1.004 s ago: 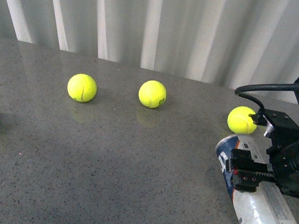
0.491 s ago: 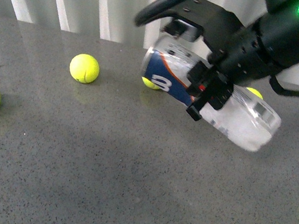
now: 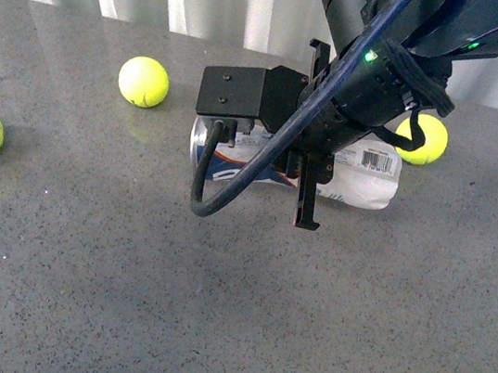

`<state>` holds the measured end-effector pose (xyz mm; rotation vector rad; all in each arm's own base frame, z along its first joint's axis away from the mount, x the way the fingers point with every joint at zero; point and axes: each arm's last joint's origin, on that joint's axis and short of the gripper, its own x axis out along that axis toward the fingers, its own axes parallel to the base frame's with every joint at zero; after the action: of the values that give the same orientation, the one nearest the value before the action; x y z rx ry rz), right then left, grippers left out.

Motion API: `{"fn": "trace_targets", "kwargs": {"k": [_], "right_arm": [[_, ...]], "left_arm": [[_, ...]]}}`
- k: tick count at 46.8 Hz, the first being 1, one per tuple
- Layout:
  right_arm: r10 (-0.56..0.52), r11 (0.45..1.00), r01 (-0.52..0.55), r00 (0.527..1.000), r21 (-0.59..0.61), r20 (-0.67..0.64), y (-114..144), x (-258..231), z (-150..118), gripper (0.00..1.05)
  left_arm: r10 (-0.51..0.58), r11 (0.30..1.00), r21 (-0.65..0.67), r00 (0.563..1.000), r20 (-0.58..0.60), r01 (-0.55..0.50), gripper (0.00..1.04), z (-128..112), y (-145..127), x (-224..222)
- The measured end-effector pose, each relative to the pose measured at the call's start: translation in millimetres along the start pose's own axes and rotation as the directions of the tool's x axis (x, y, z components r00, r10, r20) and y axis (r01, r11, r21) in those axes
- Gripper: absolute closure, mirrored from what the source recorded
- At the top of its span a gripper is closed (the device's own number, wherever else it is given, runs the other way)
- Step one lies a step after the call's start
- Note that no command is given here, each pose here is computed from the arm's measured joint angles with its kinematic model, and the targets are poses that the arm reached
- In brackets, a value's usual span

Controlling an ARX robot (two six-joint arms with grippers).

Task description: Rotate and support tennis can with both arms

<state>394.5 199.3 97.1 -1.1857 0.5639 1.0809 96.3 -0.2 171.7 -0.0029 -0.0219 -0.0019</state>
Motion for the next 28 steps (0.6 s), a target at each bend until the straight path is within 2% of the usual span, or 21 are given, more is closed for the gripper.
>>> {"fn": "trace_targets", "kwargs": {"k": [16, 28], "right_arm": [[-0.024, 1.0, 0.024, 1.0, -0.003, 0.017, -6.1, 23.3, -6.3, 0.99], [-0.042, 0.999, 0.041, 0.998, 0.027, 0.035, -11.1, 32.4, 3.3, 0.99]], "left_arm": [[0.0, 1.0, 0.0, 1.0, 0.0, 0.0, 0.07, 0.0, 0.0, 0.0], [0.0, 1.0, 0.0, 1.0, 0.0, 0.0, 0.07, 0.0, 0.0, 0.0]]}}
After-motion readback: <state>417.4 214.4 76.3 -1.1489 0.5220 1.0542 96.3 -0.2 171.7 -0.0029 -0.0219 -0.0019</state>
